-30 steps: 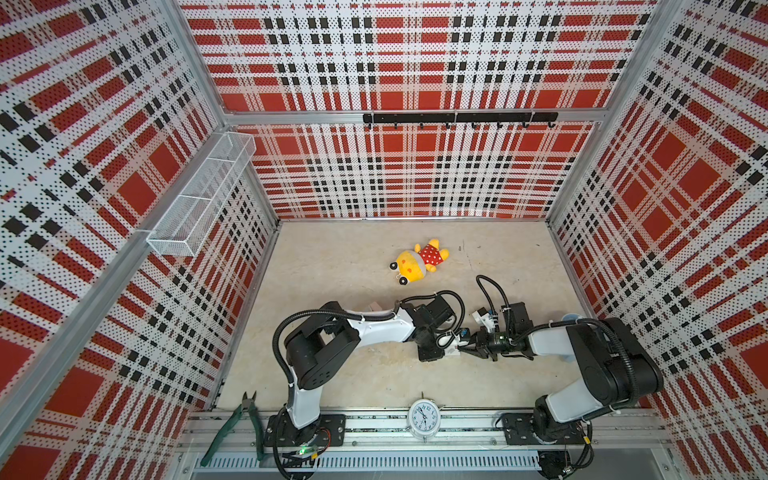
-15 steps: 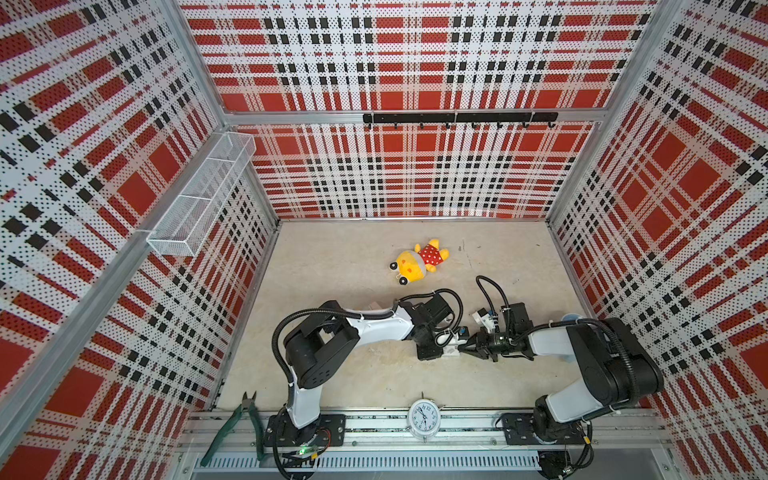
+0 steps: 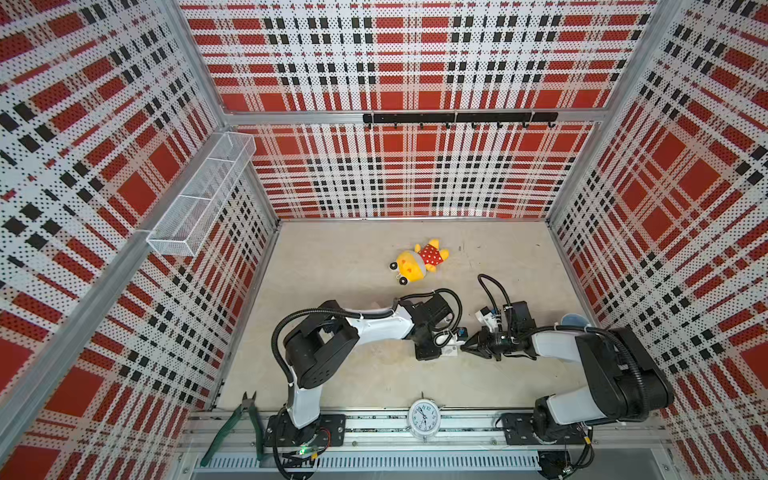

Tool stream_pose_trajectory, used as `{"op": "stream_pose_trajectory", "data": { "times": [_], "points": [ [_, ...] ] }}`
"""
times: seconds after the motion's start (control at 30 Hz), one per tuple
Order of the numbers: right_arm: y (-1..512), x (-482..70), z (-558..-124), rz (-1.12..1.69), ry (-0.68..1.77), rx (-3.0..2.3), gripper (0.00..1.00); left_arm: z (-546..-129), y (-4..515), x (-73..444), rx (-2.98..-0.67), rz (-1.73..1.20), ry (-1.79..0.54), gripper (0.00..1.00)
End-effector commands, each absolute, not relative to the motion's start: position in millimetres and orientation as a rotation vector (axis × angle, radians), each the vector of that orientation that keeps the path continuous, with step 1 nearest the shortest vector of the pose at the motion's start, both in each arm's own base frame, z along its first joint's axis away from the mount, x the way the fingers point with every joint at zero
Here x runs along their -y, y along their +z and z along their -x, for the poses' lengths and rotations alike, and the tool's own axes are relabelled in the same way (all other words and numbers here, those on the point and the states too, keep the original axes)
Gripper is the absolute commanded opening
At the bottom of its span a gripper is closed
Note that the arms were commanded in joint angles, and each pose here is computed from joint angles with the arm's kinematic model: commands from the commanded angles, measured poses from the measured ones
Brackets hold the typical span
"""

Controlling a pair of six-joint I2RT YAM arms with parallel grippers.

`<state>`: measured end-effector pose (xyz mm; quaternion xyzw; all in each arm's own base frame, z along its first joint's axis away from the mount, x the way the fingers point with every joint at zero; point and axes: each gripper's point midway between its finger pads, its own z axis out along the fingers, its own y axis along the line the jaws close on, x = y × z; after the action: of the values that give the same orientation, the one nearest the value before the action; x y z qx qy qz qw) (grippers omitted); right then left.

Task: Load the staples into the stapler

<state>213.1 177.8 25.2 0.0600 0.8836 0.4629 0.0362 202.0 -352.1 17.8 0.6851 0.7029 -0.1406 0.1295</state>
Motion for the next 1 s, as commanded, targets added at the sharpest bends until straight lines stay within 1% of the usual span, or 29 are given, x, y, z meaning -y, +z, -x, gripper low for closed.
{"op": "stream_pose_trajectory", "data": {
  "times": [0.0, 0.1, 0.4, 0.97],
  "points": [
    [42, -185, -221, -0.107, 1.491, -2.627, 0.21, -199, 9, 346, -2.085, -2.025, -0.401, 0.34],
    [36, -185, -220, -0.112, 1.494, -2.648, 0.23, -200, 11, 352, -2.074, -2.02, -0.409, 0.34],
    [30, -192, -219, -0.111, 1.547, -2.64, 0.19, -202, 12, 359, -2.061, -2.011, -0.414, 0.34],
    [24, -194, -214, -0.118, 1.552, -2.671, 0.17, -203, 14, 364, -2.051, -1.994, -0.42, 0.34]
  ]
}}
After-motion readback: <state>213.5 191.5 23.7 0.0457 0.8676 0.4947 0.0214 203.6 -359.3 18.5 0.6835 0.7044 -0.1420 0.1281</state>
